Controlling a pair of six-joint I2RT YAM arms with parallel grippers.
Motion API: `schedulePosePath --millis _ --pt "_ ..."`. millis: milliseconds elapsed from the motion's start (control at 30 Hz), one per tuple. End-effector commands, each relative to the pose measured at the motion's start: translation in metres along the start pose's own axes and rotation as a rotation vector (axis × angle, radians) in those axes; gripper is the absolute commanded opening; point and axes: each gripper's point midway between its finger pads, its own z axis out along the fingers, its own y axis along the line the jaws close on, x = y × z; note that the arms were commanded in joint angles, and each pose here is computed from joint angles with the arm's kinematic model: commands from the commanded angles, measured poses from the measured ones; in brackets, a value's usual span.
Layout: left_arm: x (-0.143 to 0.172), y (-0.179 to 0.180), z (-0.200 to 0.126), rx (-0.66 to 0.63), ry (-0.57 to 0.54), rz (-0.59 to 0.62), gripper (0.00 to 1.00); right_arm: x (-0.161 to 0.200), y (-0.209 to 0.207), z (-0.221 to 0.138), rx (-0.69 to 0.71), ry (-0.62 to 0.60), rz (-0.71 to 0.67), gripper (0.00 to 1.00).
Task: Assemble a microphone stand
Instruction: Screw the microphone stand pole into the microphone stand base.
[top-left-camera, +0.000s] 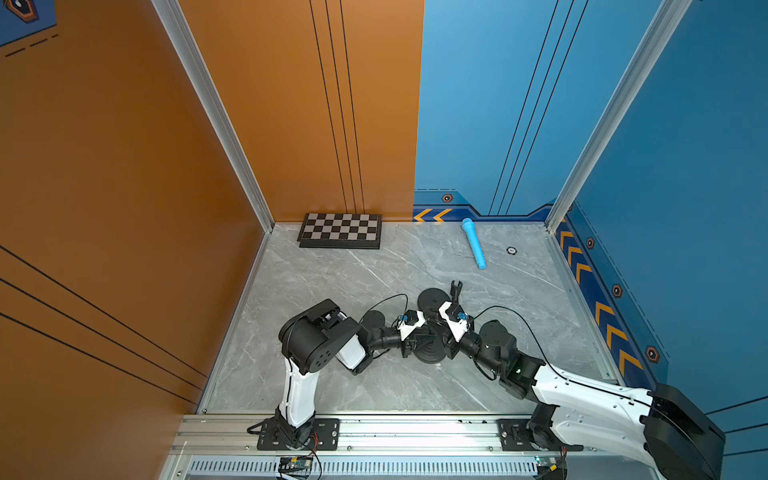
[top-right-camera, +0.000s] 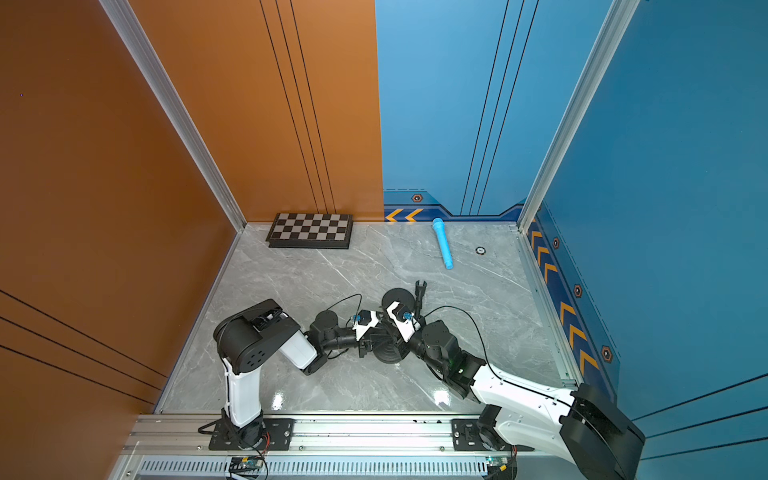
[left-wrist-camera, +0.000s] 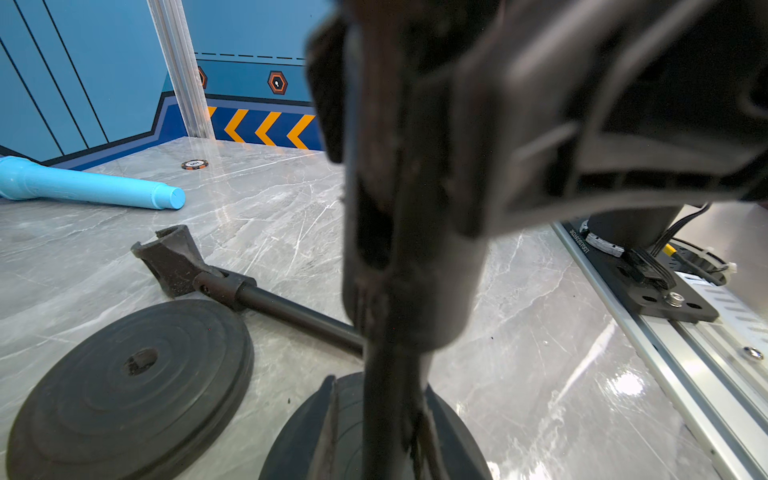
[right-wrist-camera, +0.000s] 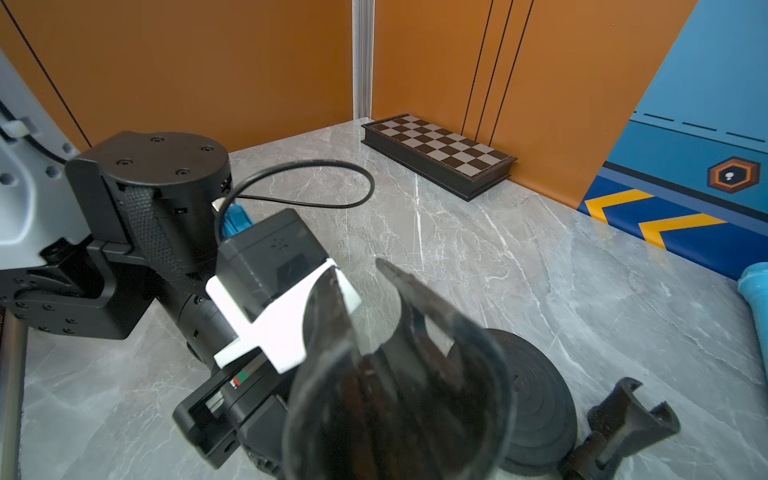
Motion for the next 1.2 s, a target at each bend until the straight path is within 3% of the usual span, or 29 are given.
schedulePosePath --millis 0,167,467,733,767,833,933,1033,1167 --pt "-0.006 0.031 -0.004 -0.123 -0.004 -0.022 0.31 0.092 0.006 -0.013 -0.013 0.297 -0.001 0.00" --pt "-0.022 0.022 0.003 -0.090 -0.037 -0.003 0.34 0.098 0.009 -0.018 -0.029 0.311 -0.001 0.00" --pt "-0.022 0.021 0.012 -0.107 -0.041 -0.053 0.35 0.105 0.013 -0.022 -0.036 0.311 0.008 0.00" --pt "-0.013 0.026 0.006 -0.121 -0.021 -0.063 0.10 0.094 0.016 -0.019 -0.054 0.290 0.023 0.00" --pt "-0.010 0.025 0.005 -0.117 -0.016 -0.061 0.08 0.091 0.016 -0.019 -0.059 0.285 0.024 0.05" --pt "-0.005 0.018 0.004 -0.084 0.000 -0.018 0.01 0.074 0.014 -0.019 -0.069 0.246 0.081 0.27" --pt "0.002 0.018 0.000 -0.084 0.017 -0.007 0.01 0.045 0.016 -0.017 -0.121 0.239 0.086 0.39" --pt "0.008 0.019 -0.002 -0.078 0.028 -0.010 0.01 0.032 0.014 -0.016 -0.153 0.227 0.072 0.48" --pt "0.013 0.015 -0.002 -0.057 0.038 -0.001 0.01 0.038 0.007 -0.015 -0.167 0.238 0.077 0.49"
